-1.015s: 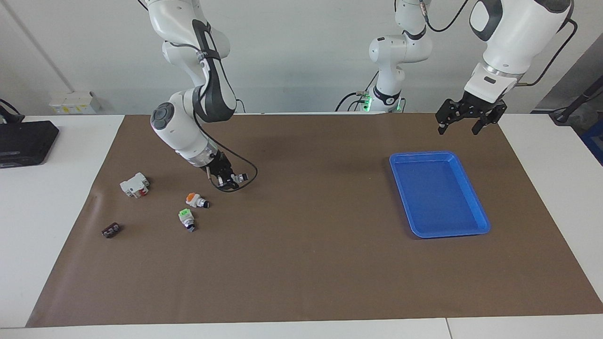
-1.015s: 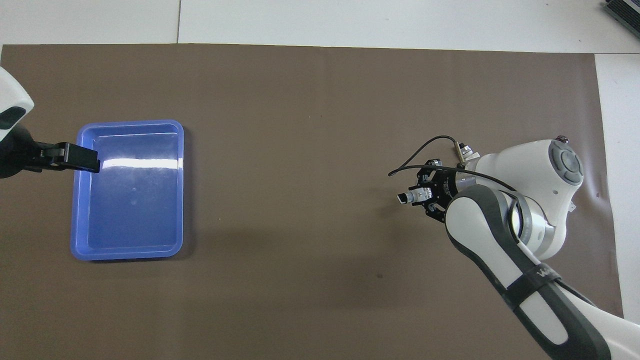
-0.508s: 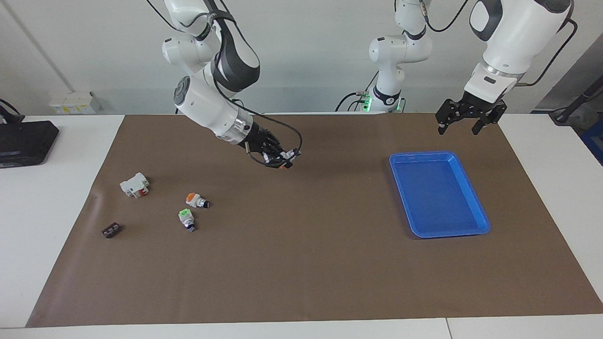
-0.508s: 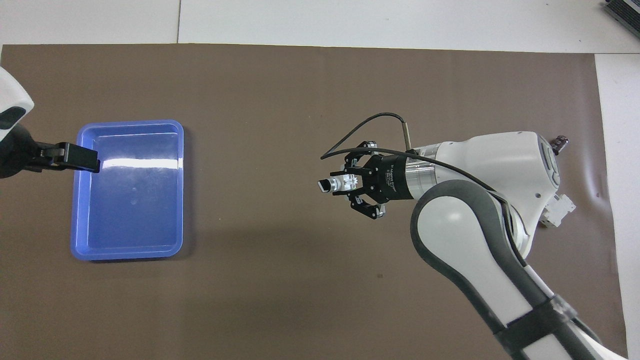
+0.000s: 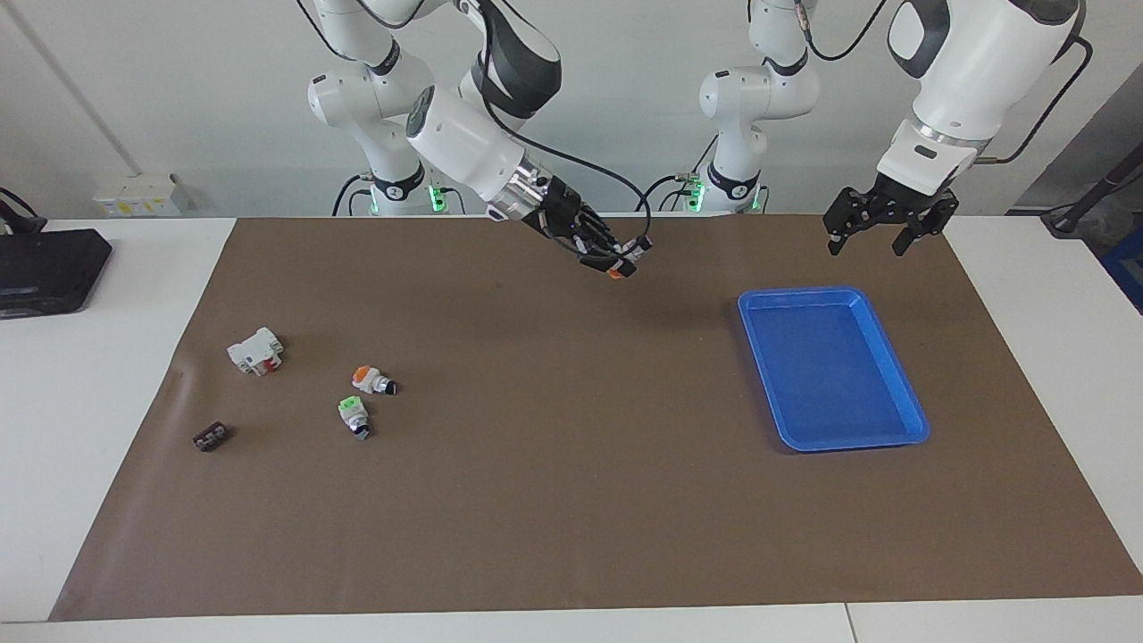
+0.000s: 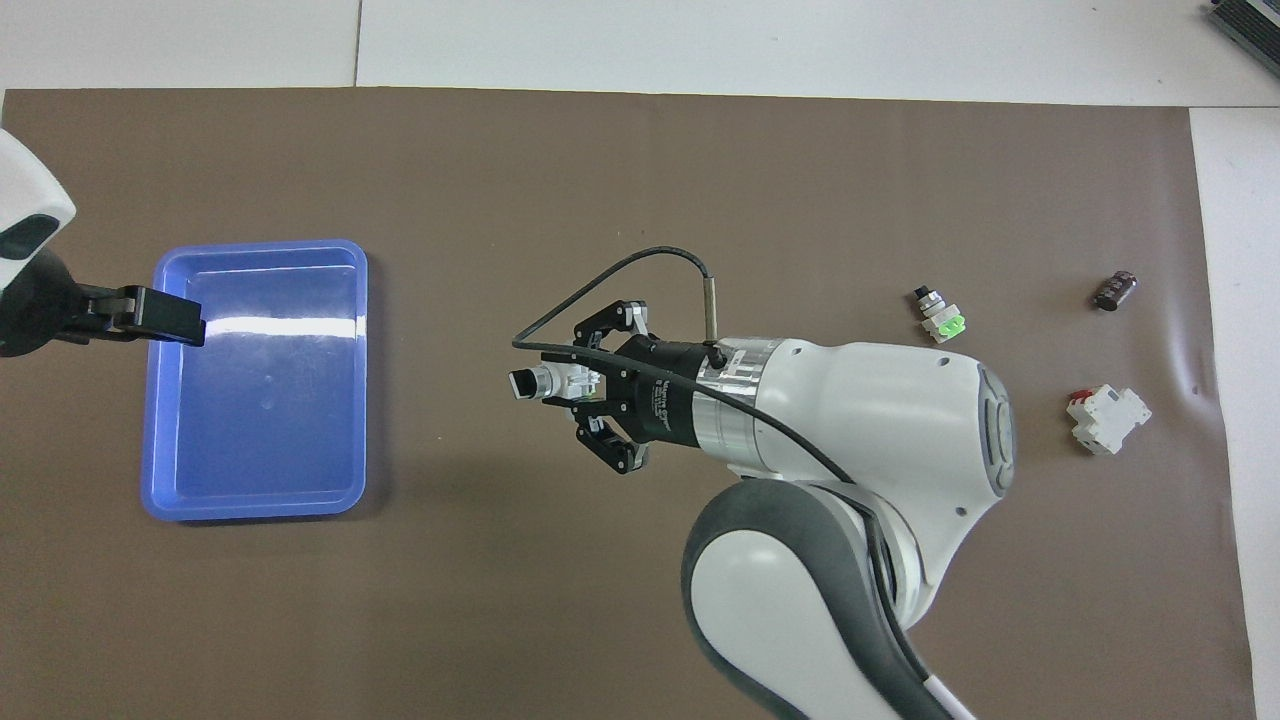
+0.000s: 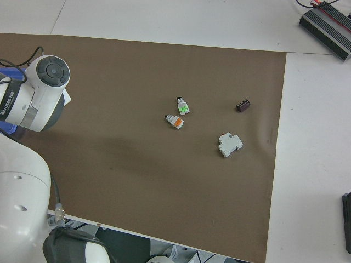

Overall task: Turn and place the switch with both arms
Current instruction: 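Lift the switch with the right gripper toward the left gripper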

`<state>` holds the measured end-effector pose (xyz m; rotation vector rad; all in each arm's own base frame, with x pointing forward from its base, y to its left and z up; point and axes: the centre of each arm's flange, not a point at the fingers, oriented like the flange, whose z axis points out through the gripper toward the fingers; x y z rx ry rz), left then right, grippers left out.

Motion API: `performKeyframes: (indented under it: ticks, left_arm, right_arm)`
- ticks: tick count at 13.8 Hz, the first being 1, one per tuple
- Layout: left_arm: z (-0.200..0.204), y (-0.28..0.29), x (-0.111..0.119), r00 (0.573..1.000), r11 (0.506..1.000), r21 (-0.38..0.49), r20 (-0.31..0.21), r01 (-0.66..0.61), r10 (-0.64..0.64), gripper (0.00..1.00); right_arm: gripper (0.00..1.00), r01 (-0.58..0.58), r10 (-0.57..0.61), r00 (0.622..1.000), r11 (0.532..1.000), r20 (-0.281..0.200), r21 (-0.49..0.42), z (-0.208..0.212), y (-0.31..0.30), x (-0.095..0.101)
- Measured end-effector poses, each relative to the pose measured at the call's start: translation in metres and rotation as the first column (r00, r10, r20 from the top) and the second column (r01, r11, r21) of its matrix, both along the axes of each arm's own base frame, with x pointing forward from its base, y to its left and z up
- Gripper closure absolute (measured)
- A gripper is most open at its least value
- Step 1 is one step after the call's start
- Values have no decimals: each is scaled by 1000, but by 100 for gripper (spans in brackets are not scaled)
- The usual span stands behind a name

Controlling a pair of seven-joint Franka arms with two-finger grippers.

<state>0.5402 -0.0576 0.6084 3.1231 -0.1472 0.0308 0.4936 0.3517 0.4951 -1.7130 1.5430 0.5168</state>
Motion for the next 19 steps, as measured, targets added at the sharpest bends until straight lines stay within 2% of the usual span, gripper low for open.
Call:
performKeyframes:
  ticks: [5, 8, 11, 16, 17, 18, 19]
  left_arm:
    - [0, -44, -7, 997, 997, -5, -2, 78, -78, 0]
    - [0, -63, -10, 996, 989, -120, -12, 83, -85, 0]
    - [3, -73, -10, 997, 971, -229, -14, 66, -71, 0]
    - [6, -71, -8, 998, 907, -419, -58, -36, 12, 7]
    - [6, -69, -7, 997, 889, -455, -70, -54, 25, 15]
    - [5, -67, -7, 996, 870, -489, -82, -71, 35, 28]
    - [4, -65, -6, 995, 852, -517, -93, -86, 43, 28]
  right_arm:
    - [67, 126, -121, 983, 992, -142, 30, 6, 8, -2]
    - [67, 164, -157, 971, 986, -183, 26, 21, 22, -4]
    - [67, 181, -171, 964, 983, -202, 32, 31, 33, -4]
    - [67, 185, -172, 961, 982, -217, 41, 34, 42, -3]
    - [67, 184, -171, 962, 982, -213, 39, 34, 43, -3]
    - [67, 182, -170, 963, 983, -209, 36, 34, 43, -3]
    - [67, 180, -169, 964, 983, -206, 33, 34, 43, -3]
